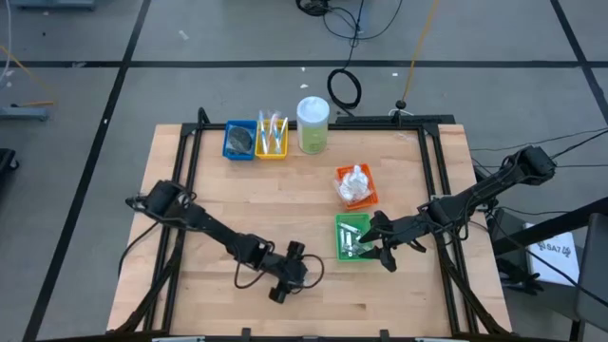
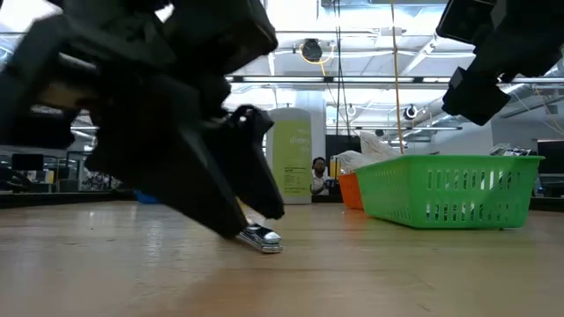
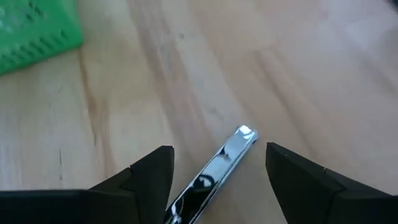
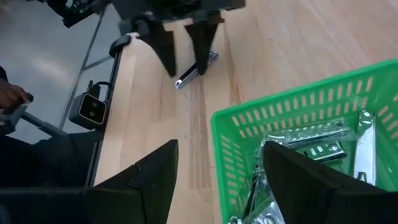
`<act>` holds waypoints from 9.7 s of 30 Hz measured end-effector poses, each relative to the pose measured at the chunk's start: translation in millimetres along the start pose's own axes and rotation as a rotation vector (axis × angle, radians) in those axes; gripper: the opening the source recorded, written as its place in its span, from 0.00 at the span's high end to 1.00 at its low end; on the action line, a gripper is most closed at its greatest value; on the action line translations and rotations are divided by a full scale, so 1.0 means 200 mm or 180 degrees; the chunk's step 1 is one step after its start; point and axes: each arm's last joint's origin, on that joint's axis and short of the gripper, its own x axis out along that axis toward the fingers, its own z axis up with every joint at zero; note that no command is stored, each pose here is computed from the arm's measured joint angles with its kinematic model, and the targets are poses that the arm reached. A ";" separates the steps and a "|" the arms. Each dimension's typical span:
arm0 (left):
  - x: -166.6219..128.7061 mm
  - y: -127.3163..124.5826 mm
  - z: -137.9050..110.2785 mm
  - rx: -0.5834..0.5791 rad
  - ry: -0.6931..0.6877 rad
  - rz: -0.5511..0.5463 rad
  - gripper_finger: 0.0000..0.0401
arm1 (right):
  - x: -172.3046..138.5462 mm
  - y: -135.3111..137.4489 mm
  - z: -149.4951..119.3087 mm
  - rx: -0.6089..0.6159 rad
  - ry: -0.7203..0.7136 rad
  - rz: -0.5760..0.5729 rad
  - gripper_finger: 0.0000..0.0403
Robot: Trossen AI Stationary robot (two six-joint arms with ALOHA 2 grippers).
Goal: Pick & Place Travel size toiletries
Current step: Put the nail cutter into the green bin, then return to Home Position
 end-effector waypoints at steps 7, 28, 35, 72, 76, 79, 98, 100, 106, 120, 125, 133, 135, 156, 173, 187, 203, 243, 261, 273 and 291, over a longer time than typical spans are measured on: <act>0.01 0.08 -0.06 -0.0093 0.0393 0.0049 0.44 | 0.00 0.00 0.00 0.0029 -0.0006 0.0012 0.45; -0.01 0.14 -0.14 -0.0702 0.0914 0.0067 0.48 | 0.00 0.00 0.00 0.0028 0.0003 0.0006 0.47; -0.01 0.14 -0.14 -0.0666 0.0929 0.0032 0.57 | 0.00 0.00 0.00 0.0027 0.0003 0.0006 0.47; -0.27 0.15 0.40 0.1173 0.0503 0.2573 0.92 | 0.23 -0.10 0.04 0.0008 -0.1522 -0.0038 0.47; -0.28 0.14 0.42 0.1197 0.0468 0.2581 0.92 | 0.28 -0.10 0.08 0.0035 -0.1615 -0.0051 0.47; -0.28 0.13 0.42 0.1171 0.0457 0.2566 0.91 | 0.30 -0.10 0.11 0.0043 -0.1664 0.0072 0.47; -0.28 0.14 0.42 0.1088 0.0414 0.2575 0.91 | 0.32 -0.11 0.13 0.0010 -0.1727 0.0157 0.79; -0.28 0.14 0.42 0.1069 0.0405 0.2575 0.90 | 0.32 -0.11 0.13 -0.0024 -0.1727 0.0145 0.87; -0.28 0.13 0.42 0.0845 0.0294 0.2519 0.89 | 0.32 -0.12 0.13 -0.0092 -0.1713 0.0119 0.95; -0.42 0.03 0.67 -0.0337 -0.0461 0.1221 0.49 | 0.27 -0.11 0.14 -0.0294 -0.1565 -0.0020 0.95; -0.61 -0.02 0.71 -0.0418 -0.0701 0.1068 0.34 | 0.13 -0.06 0.12 -0.0345 -0.1267 -0.0283 0.95; -0.79 -0.08 0.53 -0.0534 -0.0934 0.1801 0.31 | -0.05 -0.08 -0.03 0.0136 -0.0428 -0.0739 0.95; -0.81 -0.06 0.45 -0.0701 -0.1007 0.1979 0.33 | -0.06 -0.10 -0.08 0.0259 -0.0205 -0.0892 0.95; -0.85 0.02 0.19 -0.1483 -0.1280 0.2127 0.37 | -0.05 -0.02 0.01 0.0056 -0.0695 -0.0378 0.43; -1.43 -0.18 0.18 -0.0113 -0.1776 0.1399 0.37 | -0.30 0.07 0.09 -0.0557 -0.0780 0.1174 0.38; -1.27 -0.04 -0.19 -0.0856 -0.1721 0.1148 0.37 | -0.45 -0.05 -0.02 -0.1527 -0.1956 0.1166 0.39; -1.33 0.15 -0.69 -0.1093 -0.2626 0.1293 0.37 | -0.55 -0.21 -0.12 -0.1389 -0.2569 0.0785 0.39; -1.21 0.29 -0.91 -0.1060 -0.2613 0.1173 0.37 | -0.44 -0.36 -0.26 -0.1442 -0.2160 0.0248 0.39; -1.21 0.29 -0.91 -0.0876 -0.2564 0.1266 0.37 | -0.41 -0.38 -0.27 -0.1784 -0.1987 0.0031 0.40; -1.21 0.29 -0.91 -0.0789 -0.2545 0.1304 0.37 | -0.41 -0.38 -0.27 -0.1835 -0.1989 0.0014 0.40; -1.21 0.29 -0.91 -0.0786 -0.2544 0.1307 0.37 | -0.41 -0.38 -0.27 -0.1834 -0.1990 0.0015 0.39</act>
